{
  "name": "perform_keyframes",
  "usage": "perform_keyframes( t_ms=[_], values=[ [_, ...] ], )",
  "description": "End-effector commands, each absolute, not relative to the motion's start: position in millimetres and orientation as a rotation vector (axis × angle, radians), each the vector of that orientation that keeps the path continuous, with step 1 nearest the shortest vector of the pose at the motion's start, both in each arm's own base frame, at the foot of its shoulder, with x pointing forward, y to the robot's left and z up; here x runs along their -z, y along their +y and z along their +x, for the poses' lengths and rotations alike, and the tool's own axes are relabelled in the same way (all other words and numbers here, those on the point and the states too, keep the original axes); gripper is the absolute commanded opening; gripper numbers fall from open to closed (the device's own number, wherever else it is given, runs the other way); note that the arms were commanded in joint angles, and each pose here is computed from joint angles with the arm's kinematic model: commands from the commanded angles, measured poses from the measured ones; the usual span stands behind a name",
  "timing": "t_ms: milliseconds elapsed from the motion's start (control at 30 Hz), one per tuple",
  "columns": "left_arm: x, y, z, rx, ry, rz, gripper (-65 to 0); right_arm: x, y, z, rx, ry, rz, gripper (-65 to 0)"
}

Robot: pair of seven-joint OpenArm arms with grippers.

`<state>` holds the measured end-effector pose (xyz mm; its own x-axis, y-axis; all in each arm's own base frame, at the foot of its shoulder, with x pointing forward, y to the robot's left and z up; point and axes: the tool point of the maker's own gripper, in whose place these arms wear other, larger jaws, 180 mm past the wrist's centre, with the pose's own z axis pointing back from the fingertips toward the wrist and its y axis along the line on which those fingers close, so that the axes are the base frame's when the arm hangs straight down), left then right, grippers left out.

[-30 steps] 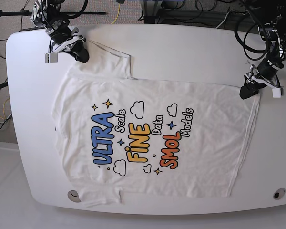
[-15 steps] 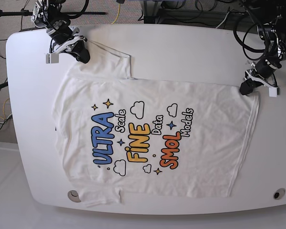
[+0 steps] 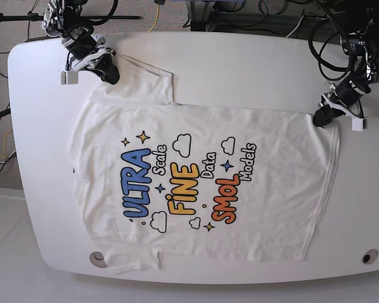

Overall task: Fold the T-shirt properly
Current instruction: 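Close the left gripper on the shirt's shoulder corner, then pull the shirt by both shoulders toward the robot with both grippers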

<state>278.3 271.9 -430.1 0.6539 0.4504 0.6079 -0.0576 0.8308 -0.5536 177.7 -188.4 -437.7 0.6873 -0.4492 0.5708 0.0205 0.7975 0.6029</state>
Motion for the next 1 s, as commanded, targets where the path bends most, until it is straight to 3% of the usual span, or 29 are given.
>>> perform_keyframes(
  t_ms=[0, 633, 967],
  values=[
    [443.2, 271.7, 266.7, -0.272, -0.72, -0.491, -65.0, 448.7, -191.9, 166.8, 0.263, -0.709, 0.562, -65.0],
    [429.1, 291.5, 241.9, -0.249, -0.762, -0.445, -65.0, 427.4, -206.8, 159.3, 0.257, -0.768, 0.522, -65.0],
    [421.2, 301.4, 194.4, -0.201, -0.745, -0.377, -65.0, 414.5, -216.5, 121.5, 0.245, -0.742, 0.462, -65.0]
  ],
)
